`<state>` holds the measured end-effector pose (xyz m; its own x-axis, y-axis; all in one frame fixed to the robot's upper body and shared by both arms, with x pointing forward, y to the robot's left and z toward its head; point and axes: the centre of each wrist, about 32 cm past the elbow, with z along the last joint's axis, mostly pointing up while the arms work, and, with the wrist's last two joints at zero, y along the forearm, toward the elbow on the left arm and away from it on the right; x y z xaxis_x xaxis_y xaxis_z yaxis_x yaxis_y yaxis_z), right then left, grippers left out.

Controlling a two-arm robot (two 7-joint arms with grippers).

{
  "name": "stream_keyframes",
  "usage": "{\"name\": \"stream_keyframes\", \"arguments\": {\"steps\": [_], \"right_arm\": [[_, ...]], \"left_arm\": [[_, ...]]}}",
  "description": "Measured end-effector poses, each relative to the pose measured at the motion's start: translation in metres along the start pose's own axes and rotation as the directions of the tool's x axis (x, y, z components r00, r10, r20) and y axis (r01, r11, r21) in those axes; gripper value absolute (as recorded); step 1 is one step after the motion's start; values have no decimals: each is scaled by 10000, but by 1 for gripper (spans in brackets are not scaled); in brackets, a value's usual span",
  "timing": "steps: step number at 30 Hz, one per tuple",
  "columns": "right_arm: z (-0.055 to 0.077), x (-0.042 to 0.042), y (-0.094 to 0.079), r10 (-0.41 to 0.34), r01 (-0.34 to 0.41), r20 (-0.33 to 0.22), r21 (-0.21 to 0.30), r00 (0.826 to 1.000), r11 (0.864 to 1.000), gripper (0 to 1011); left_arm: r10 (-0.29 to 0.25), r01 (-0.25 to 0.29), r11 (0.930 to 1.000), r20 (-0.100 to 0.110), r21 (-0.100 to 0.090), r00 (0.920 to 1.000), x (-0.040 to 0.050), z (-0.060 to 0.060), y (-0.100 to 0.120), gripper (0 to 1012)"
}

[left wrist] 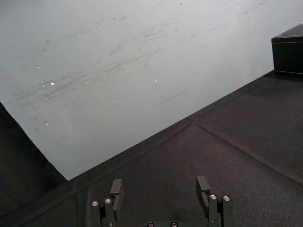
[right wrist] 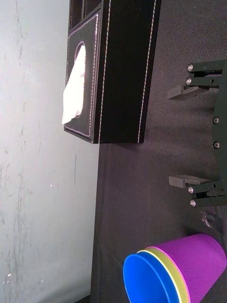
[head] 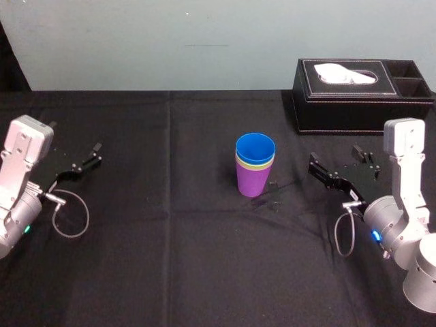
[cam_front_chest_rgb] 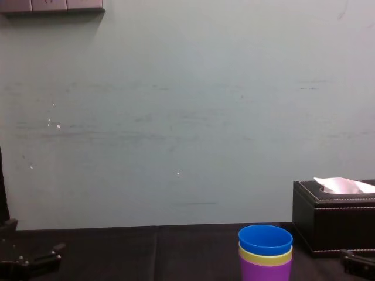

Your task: Stack the three plastic cups sequentially using one hand.

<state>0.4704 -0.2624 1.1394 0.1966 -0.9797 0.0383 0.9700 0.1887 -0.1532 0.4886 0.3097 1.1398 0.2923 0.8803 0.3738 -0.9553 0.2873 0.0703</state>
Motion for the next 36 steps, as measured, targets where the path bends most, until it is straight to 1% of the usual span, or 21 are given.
{"name": "stream_keyframes", "arguments": {"steps": [36], "right_arm": [[0, 0, 0, 0, 0, 0, -1, 10000, 10000, 1003]], "left_arm": [[0, 0, 10000, 0, 0, 10000, 0, 0, 0, 1012]]}}
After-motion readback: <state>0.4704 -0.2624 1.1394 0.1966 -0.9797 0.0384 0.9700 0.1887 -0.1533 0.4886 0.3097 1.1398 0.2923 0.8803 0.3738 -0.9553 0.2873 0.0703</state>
